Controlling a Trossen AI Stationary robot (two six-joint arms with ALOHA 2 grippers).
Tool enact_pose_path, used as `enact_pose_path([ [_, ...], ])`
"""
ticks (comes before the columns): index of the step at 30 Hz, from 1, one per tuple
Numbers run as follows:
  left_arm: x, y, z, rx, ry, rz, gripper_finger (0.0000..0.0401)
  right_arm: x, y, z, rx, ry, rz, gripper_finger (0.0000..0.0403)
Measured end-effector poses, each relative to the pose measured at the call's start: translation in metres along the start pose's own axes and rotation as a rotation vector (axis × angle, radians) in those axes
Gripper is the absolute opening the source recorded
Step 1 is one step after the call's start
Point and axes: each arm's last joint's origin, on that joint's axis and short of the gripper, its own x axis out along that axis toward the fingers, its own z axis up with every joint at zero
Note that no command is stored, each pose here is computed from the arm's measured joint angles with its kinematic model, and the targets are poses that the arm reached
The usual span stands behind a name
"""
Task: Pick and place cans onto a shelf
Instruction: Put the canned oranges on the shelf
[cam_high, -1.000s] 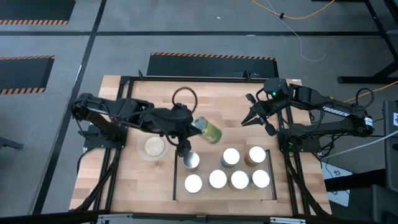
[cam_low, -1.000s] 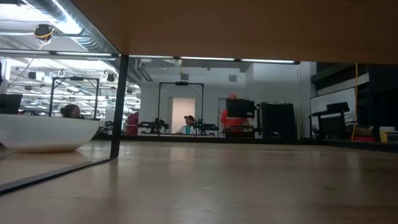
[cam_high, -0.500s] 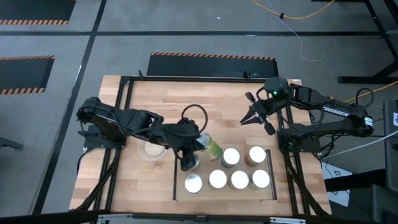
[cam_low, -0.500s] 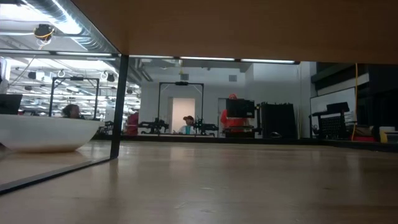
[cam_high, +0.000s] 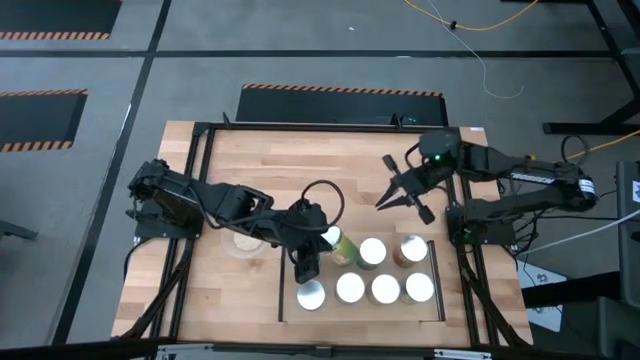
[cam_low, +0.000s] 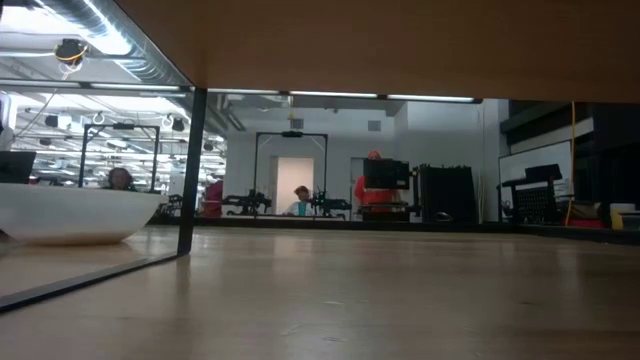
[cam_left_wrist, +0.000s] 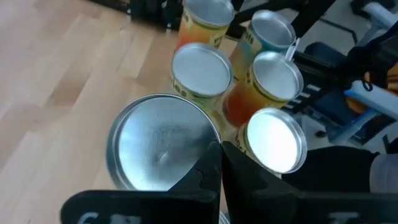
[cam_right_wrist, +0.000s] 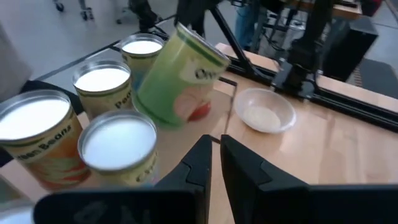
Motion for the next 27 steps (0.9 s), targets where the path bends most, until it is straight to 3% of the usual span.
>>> enact_pose_path([
  [16,0.004,-0.001,-0.001,0.002,0.018,-0.012,0.0000,0.062,-0.023,-0.019,0.034,0.055,0.070,0.0040],
  [27,0.020,-0.002,-0.007,0.010,0.067,-0.007,0.0000,0.089,-0.032,-0.035,0.058,0.093,0.099,0.0040],
])
